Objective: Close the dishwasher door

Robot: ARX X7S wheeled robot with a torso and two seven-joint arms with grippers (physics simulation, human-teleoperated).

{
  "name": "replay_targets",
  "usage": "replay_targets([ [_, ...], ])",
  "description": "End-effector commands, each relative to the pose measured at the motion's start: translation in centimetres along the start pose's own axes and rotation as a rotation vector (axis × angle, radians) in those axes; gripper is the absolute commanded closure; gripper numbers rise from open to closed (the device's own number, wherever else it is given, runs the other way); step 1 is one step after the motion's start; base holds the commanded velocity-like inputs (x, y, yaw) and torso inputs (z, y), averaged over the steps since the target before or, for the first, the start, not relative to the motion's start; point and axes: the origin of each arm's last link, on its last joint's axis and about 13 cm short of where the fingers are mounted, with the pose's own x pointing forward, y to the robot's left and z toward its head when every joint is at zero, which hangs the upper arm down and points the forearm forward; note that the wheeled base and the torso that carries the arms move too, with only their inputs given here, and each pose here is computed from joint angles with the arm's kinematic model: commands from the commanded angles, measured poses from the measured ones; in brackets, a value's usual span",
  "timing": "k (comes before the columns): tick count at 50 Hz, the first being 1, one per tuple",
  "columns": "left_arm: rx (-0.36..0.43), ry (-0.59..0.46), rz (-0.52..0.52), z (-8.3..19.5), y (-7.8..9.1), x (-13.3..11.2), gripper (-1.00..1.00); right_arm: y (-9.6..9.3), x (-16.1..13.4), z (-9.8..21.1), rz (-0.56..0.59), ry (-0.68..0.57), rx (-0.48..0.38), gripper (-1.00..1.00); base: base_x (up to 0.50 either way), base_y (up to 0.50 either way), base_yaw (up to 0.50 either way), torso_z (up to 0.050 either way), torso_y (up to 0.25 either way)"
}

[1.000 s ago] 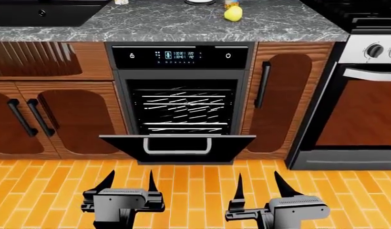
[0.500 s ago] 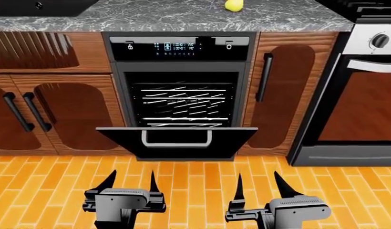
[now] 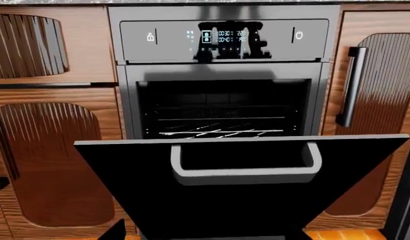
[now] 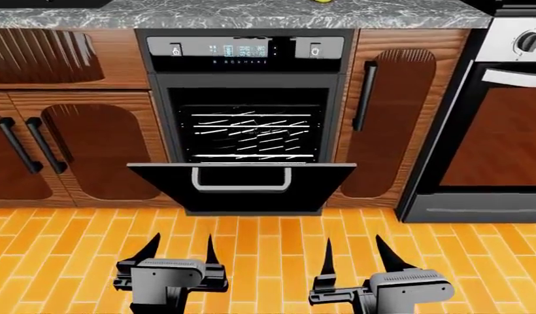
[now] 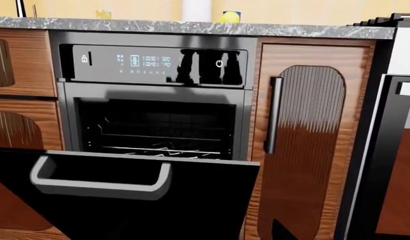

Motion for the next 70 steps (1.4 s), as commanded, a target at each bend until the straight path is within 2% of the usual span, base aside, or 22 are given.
replay_targets([
  [1,0.001,0.000,-0.002,-0.01,-0.03,-0.03,-1.00,-0.01,-0.03,-0.01,0.000,-0.003,-0.003,-1.00,0.00,0.00,0.00,-0.050,0.004],
  [70,0.002,-0.001,-0.010,0.07,-0.15,-0.06,-1.00,-0.07,-0.34,0.26,0.009,-0.010,-0.004,-1.00,0.00,0.00,0.00,-0.050,0.003],
])
